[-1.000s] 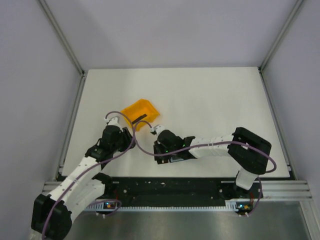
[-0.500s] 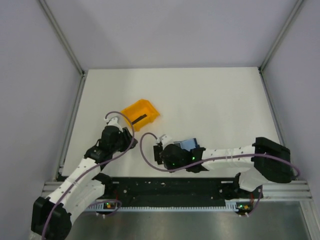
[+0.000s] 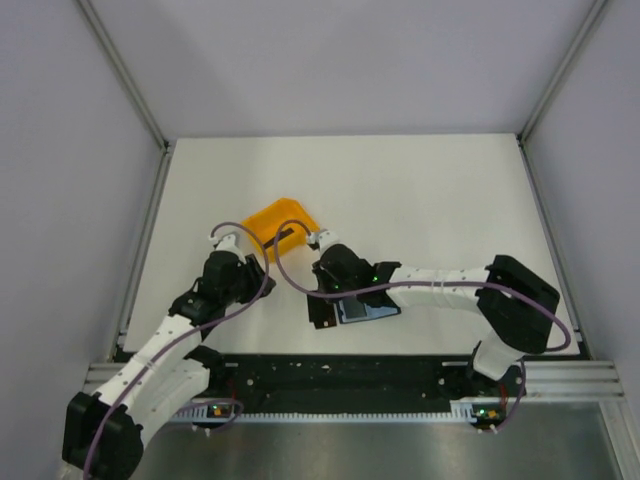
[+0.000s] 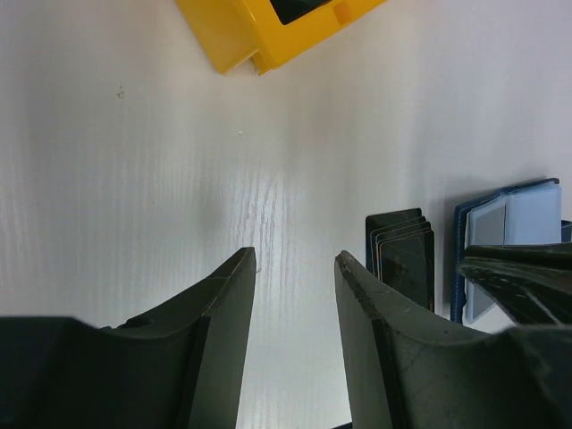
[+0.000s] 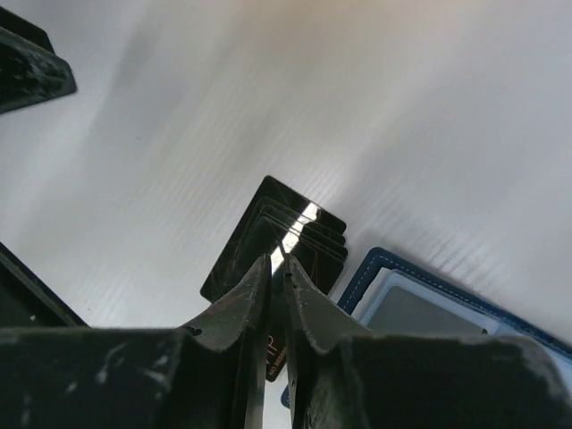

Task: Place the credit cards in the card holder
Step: Move the credit card to the center of the board.

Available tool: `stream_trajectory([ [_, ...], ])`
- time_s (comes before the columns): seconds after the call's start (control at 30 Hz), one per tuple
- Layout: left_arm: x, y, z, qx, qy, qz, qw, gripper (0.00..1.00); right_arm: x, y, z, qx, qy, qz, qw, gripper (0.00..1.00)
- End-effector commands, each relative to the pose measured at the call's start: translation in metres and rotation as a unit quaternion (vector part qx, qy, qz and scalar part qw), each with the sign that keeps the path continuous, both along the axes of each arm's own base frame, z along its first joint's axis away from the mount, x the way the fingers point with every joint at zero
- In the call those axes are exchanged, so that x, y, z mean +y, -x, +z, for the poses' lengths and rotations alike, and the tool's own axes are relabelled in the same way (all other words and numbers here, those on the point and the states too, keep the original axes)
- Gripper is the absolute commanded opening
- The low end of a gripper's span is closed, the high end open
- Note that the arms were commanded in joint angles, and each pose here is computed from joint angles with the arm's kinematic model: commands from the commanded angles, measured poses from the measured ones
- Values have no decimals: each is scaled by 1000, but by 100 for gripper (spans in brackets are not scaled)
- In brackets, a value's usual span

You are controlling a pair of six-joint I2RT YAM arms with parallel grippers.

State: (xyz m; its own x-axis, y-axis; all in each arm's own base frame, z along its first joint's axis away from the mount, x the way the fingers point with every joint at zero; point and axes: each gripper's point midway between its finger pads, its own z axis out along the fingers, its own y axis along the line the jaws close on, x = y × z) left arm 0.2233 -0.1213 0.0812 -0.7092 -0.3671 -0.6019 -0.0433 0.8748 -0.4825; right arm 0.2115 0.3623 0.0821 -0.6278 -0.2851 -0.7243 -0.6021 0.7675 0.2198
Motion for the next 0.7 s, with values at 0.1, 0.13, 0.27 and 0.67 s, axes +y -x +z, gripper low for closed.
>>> stream_trajectory([
  [0.1,-3,-7,6,-17,5,-7,1000,47,20,0,-15,14,-7,23,1000,8],
  [0.13,-3,-6,5,-15,4,-6,1000,47,24,-3,-13,10,-17,22,1000,8],
  [0.27,-3,-6,3,-15,4,-7,1000,47,25,-7,-18,12,-15,19,1000,4],
  [0.67,-3,-7,0,-13,2,-8,1000,47,23,-13,-36,25,2,11,1000,0],
])
